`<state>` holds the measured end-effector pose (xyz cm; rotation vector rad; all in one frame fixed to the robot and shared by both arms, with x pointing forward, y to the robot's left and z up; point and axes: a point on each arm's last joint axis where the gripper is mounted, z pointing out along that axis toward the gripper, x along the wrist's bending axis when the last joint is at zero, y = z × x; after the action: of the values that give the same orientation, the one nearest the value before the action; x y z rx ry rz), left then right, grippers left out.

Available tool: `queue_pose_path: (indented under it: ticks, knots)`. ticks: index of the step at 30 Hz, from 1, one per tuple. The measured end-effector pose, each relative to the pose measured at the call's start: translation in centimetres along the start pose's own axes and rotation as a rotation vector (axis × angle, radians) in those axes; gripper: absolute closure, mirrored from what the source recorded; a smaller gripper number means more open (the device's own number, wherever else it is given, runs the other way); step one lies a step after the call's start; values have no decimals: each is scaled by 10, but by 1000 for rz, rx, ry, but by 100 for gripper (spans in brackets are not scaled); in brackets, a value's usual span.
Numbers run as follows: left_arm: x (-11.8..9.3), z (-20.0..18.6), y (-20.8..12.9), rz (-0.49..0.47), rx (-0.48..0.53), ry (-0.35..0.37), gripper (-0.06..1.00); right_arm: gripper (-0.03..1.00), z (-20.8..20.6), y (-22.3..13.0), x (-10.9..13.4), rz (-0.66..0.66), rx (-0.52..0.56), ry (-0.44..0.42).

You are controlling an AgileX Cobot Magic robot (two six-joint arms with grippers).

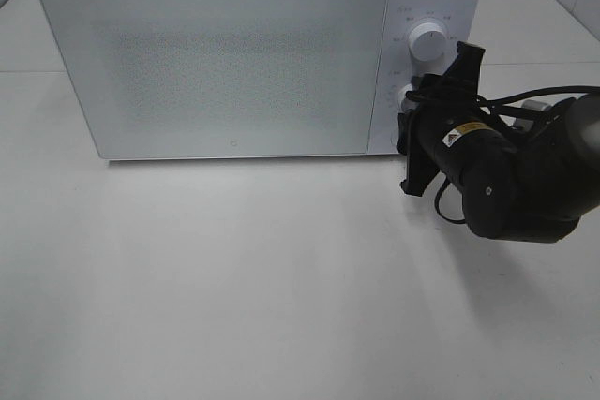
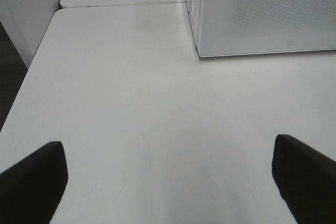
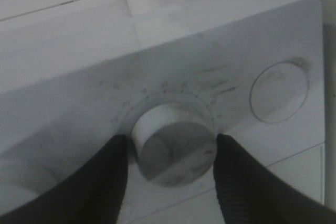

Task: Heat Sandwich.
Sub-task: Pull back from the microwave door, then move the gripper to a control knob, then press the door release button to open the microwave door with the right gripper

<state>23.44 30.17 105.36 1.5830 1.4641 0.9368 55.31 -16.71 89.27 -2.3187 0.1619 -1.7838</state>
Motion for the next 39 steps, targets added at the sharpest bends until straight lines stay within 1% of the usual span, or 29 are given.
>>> queue_pose_path:
  ticks: [3, 4, 5, 8, 12, 14, 15, 17, 21, 29, 31, 34, 37, 39]
  knots:
    - [0, 0, 0, 0, 0, 0, -5, 34, -2, -9, 4, -39, 66, 37]
    - [0, 0, 0, 0, 0, 0, -5, 34, -2, -9, 4, -39, 66, 37]
    - [0, 0, 0, 0, 0, 0, -5, 28, -2, -10, 4, -40, 69, 37]
    - [0, 0, 0, 0, 0, 0, -5, 22, -2, -10, 2, -65, 76, 25]
    - [0, 0, 0, 0, 0, 0, -5, 22, -2, -13, 3, -87, 99, 34]
    - [0, 0, 0, 0, 0, 0, -5, 22, -3, -15, 6, -114, 121, 67]
    - [0, 0, 0, 0, 0, 0, -5, 22, -3, -15, 6, -114, 121, 67]
    - [0, 0, 0, 0, 0, 0, -5, 22, -4, -15, 7, -130, 124, 93]
    - [0, 0, 0, 0, 0, 0, -5, 21, -6, -13, 6, -145, 125, 98]
    - [0, 0, 0, 0, 0, 0, -5, 21, -11, -9, -1, -164, 128, 53]
    - [0, 0, 0, 0, 0, 0, -5, 21, -12, -8, -5, -172, 131, 26]
    - [0, 0, 0, 0, 0, 0, -5, 21, -14, -7, -7, -180, 137, 10]
    - [0, 0, 0, 0, 0, 0, -5, 21, -20, -6, -9, -195, 142, -42]
    - [0, 0, 0, 0, 0, 0, -5, 21, -22, -5, -10, -202, 141, -58]
